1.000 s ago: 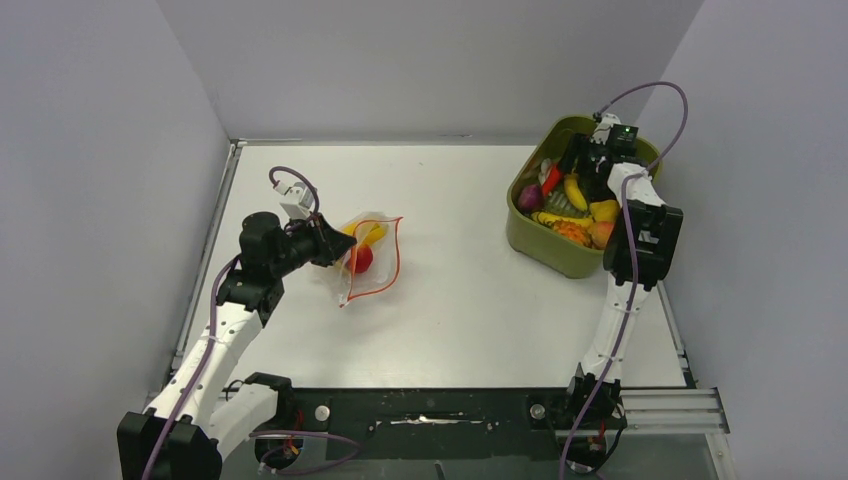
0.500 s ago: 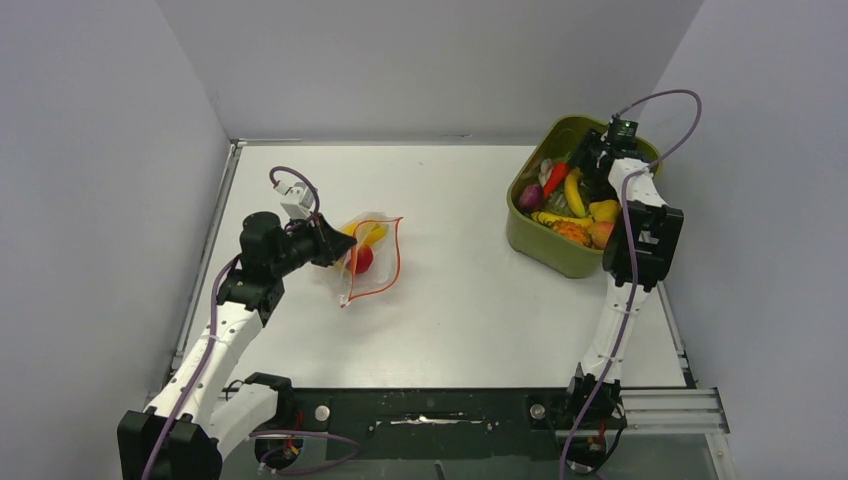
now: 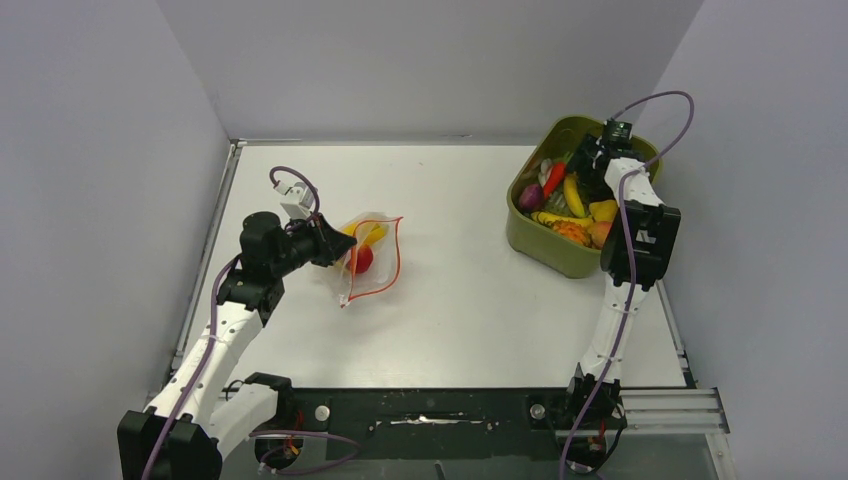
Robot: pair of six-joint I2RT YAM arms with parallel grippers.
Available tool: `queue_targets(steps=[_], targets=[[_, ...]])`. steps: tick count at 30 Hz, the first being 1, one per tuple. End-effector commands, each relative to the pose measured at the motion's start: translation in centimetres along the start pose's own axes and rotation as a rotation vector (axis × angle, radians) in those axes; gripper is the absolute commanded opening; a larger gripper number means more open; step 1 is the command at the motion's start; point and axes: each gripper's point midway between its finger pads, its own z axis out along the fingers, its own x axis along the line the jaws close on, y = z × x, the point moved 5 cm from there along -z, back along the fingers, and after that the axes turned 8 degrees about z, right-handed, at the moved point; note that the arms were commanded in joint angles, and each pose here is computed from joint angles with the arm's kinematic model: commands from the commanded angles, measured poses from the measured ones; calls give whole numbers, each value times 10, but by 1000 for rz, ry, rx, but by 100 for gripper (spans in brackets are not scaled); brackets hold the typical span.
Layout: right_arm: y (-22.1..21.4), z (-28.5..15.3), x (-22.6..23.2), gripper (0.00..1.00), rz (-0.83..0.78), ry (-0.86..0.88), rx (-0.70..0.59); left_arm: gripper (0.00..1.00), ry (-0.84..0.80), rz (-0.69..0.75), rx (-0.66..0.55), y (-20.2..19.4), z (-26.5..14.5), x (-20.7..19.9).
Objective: Place the food in the zip-top bag and seal the zipper
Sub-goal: Pick up the fake fruit from the bin.
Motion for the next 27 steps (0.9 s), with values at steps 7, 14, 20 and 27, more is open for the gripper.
queue_targets(steps=[7, 14, 20, 27], targets=[[-14, -3, -2, 45, -26, -44, 32, 0, -26, 43, -63, 16, -3, -6], [-17, 0, -4, 47, -22, -72, 47, 0, -27, 46, -65, 16, -4, -6], [-22, 7, -5, 43, -18, -73, 77, 0, -28, 46, -66, 16, -4, -6], [-27, 14, -4, 47, -40, -45, 95, 0, -28, 46, -66, 16, -4, -6]])
